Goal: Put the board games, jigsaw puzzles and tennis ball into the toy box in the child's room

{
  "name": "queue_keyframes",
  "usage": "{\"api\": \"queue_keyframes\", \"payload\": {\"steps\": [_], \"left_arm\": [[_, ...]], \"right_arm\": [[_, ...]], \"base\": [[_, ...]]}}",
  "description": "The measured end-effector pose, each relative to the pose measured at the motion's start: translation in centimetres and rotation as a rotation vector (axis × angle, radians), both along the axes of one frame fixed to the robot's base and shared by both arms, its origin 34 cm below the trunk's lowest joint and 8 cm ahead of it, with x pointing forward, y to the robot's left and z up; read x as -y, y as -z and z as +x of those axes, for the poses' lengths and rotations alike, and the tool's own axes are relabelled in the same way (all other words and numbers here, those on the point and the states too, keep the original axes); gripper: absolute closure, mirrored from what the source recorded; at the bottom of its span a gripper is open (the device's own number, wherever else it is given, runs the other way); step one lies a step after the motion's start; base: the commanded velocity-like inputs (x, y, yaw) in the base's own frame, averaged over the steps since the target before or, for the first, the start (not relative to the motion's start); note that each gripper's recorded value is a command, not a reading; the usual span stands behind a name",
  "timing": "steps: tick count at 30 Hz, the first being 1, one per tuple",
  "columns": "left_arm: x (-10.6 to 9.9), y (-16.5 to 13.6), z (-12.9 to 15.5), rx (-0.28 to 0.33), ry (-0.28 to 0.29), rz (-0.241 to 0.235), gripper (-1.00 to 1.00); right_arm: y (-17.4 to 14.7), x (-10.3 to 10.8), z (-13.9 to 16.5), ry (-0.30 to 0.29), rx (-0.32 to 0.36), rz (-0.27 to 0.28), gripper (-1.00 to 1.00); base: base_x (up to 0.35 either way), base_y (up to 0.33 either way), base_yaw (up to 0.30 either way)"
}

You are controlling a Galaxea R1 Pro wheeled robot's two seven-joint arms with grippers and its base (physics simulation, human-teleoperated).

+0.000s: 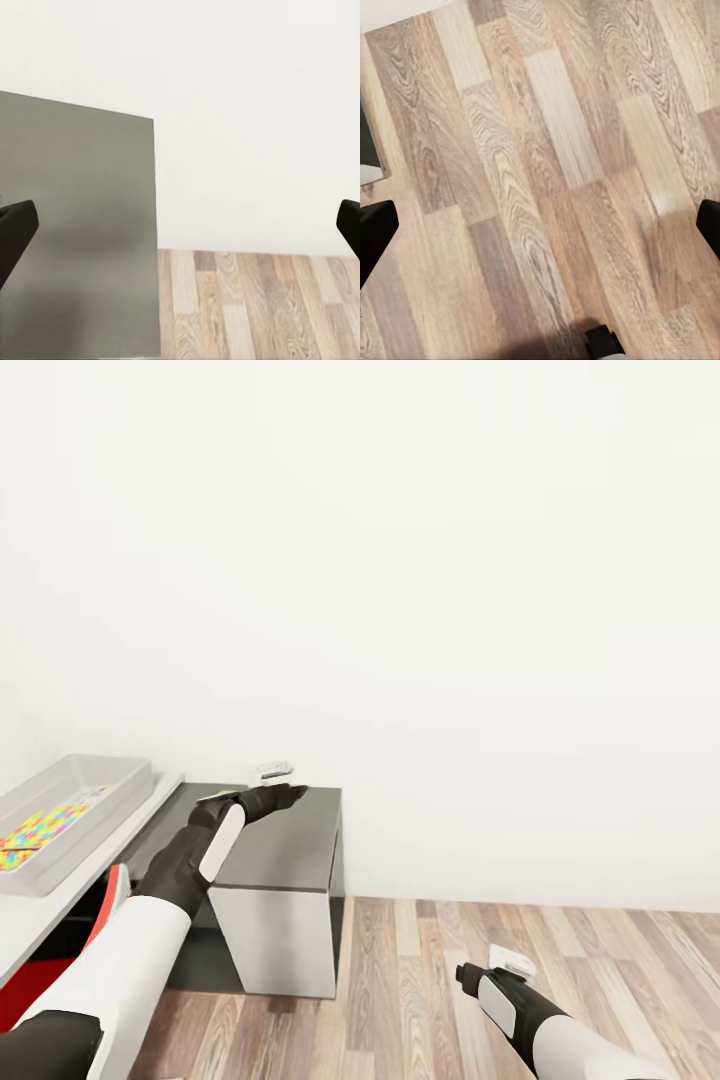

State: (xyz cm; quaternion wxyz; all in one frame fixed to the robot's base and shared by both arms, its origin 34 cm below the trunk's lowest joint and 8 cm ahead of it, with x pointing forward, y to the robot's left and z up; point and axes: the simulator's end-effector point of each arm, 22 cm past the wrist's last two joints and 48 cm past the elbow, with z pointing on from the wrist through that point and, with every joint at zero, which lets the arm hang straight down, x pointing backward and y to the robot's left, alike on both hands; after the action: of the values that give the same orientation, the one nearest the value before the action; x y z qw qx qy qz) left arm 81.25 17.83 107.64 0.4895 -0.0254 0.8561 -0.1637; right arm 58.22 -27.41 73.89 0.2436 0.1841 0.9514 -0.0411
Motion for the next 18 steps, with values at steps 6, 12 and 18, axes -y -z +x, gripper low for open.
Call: {"api": "queue_keyframes", "payload": {"steps": [6,12,18], "left_arm": [[-0.3,0.1,0.0,-0.002,-0.007,0.004,-1.0],[-2.2,0.7,0.2,-0.02,-0.084,0.06,-1.0],[-4.9,1.3,0.1,-0.047,-0.194,0.125,-1.0]], "right_arm": [[0.0,0.0,0.0,-0.001,-0.001,0.0,-1.0],[0.0,-0.1,0.0,-0.001,-0.001,0.001,-1.0],[0.0,-0.1,0.0,-0.001,-0.002,0.001,-1.0]], "base": [[0.026,-0.002,0.215],[0.06,0.0,0.18],[0.017,0.0,0.025]]}}
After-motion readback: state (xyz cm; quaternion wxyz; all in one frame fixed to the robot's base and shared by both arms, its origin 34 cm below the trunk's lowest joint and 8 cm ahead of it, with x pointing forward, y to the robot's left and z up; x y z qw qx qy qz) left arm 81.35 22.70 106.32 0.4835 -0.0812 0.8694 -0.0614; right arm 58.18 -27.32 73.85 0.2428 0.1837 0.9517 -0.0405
